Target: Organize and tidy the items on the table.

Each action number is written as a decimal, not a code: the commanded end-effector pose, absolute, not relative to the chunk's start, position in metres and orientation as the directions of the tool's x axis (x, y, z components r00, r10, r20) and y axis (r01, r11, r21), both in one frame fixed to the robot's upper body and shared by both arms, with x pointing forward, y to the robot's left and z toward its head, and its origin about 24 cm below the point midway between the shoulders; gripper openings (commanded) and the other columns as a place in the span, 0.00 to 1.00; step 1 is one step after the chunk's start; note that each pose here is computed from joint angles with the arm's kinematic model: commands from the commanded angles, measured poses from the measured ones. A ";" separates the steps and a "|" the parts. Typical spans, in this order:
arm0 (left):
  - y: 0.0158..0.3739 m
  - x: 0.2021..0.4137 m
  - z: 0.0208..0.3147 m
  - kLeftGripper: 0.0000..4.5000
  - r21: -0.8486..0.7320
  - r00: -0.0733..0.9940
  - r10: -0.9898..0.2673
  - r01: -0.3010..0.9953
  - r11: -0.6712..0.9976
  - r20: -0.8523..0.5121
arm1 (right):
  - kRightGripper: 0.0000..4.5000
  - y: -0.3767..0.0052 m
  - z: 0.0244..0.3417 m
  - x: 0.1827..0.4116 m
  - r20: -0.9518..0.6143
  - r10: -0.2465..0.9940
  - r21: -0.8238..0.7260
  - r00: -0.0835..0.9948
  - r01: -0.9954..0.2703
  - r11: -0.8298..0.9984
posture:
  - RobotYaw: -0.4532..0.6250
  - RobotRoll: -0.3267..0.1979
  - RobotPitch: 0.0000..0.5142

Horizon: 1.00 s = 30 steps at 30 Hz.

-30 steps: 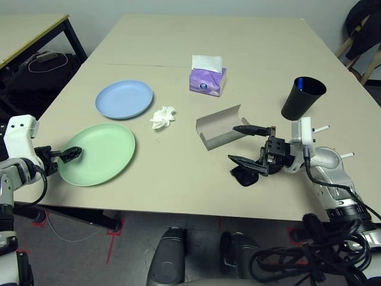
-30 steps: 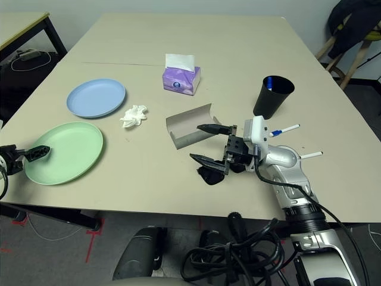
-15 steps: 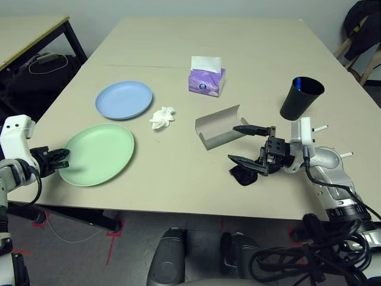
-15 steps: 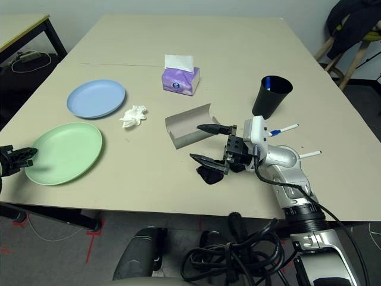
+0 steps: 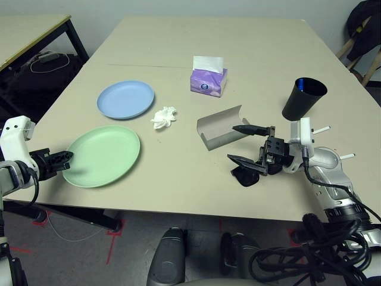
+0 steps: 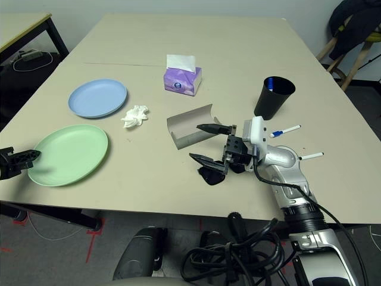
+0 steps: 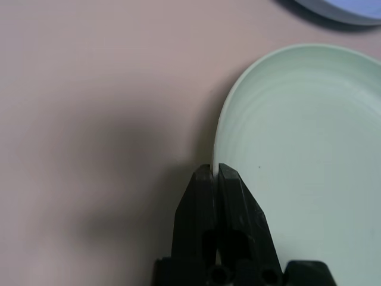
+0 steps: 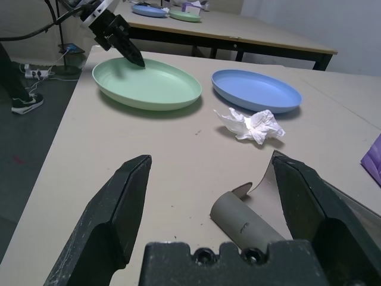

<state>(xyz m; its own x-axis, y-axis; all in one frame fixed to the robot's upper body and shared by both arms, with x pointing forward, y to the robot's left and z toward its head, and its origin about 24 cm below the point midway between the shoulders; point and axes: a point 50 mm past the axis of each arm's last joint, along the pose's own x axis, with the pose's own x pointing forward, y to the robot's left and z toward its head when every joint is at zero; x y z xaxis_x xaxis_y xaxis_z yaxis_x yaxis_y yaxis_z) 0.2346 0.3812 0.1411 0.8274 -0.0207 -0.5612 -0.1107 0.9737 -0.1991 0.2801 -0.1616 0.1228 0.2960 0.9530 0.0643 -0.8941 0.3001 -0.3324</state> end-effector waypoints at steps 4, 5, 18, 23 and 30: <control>0.369 0.242 0.155 0.01 -0.241 0.863 -0.027 -0.111 0.964 -0.504 | 1.00 -0.160 0.123 0.280 0.064 0.952 -0.338 0.298 -0.892 0.301 | 0.61 0.62 0.15; 0.368 0.243 0.155 0.01 -0.243 0.863 -0.028 -0.110 0.964 -0.504 | 1.00 -0.160 0.123 0.280 0.064 0.953 -0.338 0.297 -0.892 0.301 | 0.61 0.62 0.15; 0.351 0.279 0.173 0.01 -0.369 0.916 -0.067 -0.092 0.925 -0.396 | 1.00 -0.159 0.126 0.280 0.077 0.949 -0.343 0.307 -0.885 0.315 | 0.59 0.62 0.13; 0.344 0.304 0.177 0.01 -0.398 0.933 -0.011 -0.143 0.906 -0.360 | 1.00 -0.159 0.126 0.280 0.080 0.947 -0.343 0.311 -0.884 0.319 | 0.59 0.62 0.12; 0.337 0.341 0.174 0.01 -0.399 0.932 0.149 -0.281 0.873 -0.331 | 1.00 -0.158 0.126 0.280 0.083 0.945 -0.347 0.315 -0.880 0.324 | 0.58 0.62 0.12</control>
<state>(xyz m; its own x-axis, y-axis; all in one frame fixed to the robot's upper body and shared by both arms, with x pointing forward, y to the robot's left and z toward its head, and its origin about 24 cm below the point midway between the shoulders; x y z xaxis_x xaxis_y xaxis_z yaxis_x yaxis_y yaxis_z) 0.3355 0.3365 0.1760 0.9391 0.1013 -0.3285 -0.2407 0.8759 -0.4182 0.2802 -0.1574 0.1246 0.3116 0.9465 0.0838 -0.8852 0.3212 -0.3364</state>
